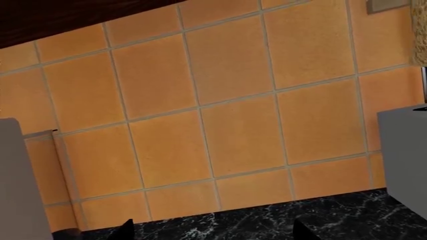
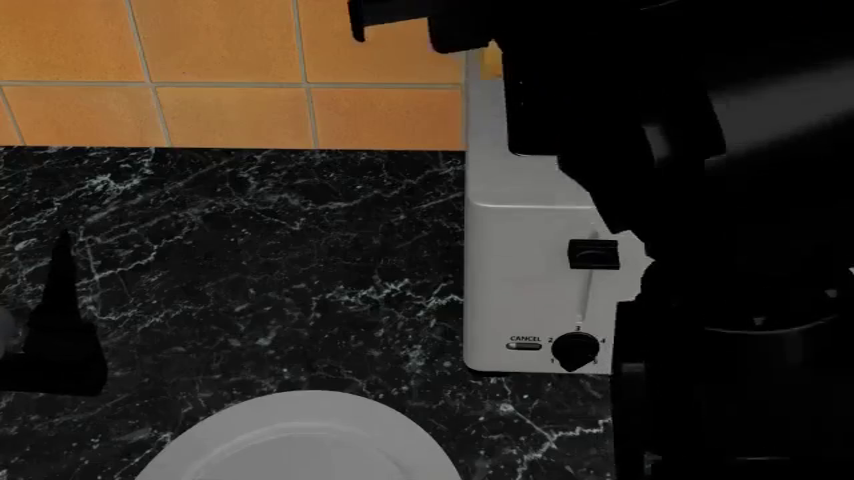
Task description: Place the toasted item on a plate.
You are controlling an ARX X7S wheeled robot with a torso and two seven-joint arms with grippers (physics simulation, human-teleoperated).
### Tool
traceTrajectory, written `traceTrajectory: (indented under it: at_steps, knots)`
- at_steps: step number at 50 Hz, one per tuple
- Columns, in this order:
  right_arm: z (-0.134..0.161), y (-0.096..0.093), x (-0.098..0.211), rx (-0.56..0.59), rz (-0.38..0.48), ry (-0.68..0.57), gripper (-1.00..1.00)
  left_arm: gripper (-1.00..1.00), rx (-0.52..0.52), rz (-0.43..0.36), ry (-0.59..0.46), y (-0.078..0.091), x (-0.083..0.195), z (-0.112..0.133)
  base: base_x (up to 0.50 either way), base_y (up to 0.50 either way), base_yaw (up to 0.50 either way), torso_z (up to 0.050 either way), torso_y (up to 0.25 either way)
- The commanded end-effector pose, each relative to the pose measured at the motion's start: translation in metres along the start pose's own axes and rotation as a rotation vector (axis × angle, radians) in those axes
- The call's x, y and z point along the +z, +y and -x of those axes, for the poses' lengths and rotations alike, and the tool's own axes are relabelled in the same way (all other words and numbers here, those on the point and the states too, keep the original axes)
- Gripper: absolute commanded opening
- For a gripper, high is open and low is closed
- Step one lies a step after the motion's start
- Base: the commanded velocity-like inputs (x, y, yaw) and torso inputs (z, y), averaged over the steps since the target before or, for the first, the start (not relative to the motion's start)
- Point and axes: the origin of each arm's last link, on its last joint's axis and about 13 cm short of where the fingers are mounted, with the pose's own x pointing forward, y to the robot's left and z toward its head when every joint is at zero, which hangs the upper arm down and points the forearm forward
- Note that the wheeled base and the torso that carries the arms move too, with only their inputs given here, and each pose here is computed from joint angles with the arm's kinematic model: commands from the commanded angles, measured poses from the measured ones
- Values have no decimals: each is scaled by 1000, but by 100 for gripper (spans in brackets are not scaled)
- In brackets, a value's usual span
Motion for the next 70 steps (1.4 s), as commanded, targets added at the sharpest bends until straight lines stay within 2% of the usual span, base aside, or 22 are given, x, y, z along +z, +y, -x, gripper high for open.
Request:
traceTrajectory:
  at_steps: [1, 10, 18, 24, 33, 35, 38, 40, 41, 42, 43, 49, 50, 51, 52, 58, 66, 67, 70]
  knots:
    - [29, 21, 0, 130, 34, -31, -100, 100, 4, 0, -2, 1, 1, 1, 0, 0, 0, 0, 0]
    - [58, 39, -6, 214, 53, -48, -100, 100, 8, -8, 0, 2, 1, 2, 0, 0, 0, 0, 0]
    - [71, 38, -10, 261, 84, -58, -100, 100, 13, -9, 3, 2, 0, 1, 0, 0, 0, 0, 0]
    - [83, 39, -15, 352, 38, -79, -100, 100, 11, -7, 1, 2, 1, 1, 0, 0, 0, 0, 0]
    - [101, 38, -27, 389, -12, -74, -100, 100, 19, -15, 2, 4, 1, 3, 0, 0, 0, 0, 0]
    - [107, 37, -25, 409, -61, -85, -100, 100, 24, -13, 3, 5, 0, 4, 0, 0, 0, 0, 0]
    - [113, 36, -31, 413, -87, -76, -100, 100, 24, -11, 5, 5, -1, 6, 0, 0, 0, 0, 0]
    - [117, 36, -32, 418, -167, -68, -100, 100, 25, -10, 5, 5, -1, 6, 0, 0, 0, 0, 0]
    - [118, 36, -32, 413, -147, -78, -100, 100, 26, -9, 7, 5, -1, 6, 0, 0, 0, 0, 0]
    - [122, 36, -33, 431, -184, -91, -100, 100, 24, -8, 6, 5, -1, 6, 0, 0, 0, 0, 0]
    - [122, 36, -35, 415, -173, -87, -100, 100, 24, -7, 6, 5, -1, 6, 0, 0, 0, 0, 0]
    - [126, 36, -47, 429, -238, -75, -100, 100, 21, -13, 8, 4, -1, 7, 0, 0, 0, 0, 0]
    - [126, 36, -49, 422, -218, -69, -100, 100, 22, -13, 8, 4, 0, 7, 0, 0, 0, 0, 0]
    - [127, 36, -51, 422, -258, -64, -100, 100, 25, -10, 3, 5, 1, 7, 0, 0, 0, 0, 0]
    - [127, 35, -57, 414, -243, -60, -100, 100, 26, -12, 3, 5, 1, 7, 0, 0, 0, 0, 0]
    - [130, 39, -69, 425, -281, -30, -100, 100, 27, -15, 4, 6, 2, 8, 0, 0, 0, 0, 0]
    - [134, 46, -84, 428, -259, 56, -100, 100, 31, -22, 1, 9, 5, 10, 0, 0, 0, 0, 0]
    - [135, 46, -84, 445, -285, 58, -100, 100, 33, -22, 2, 9, 5, 9, 0, 0, 0, 0, 0]
    - [136, 47, -89, 424, -256, 98, -100, 100, 27, -23, 3, 7, 4, 8, 0, 0, 0, 0, 0]
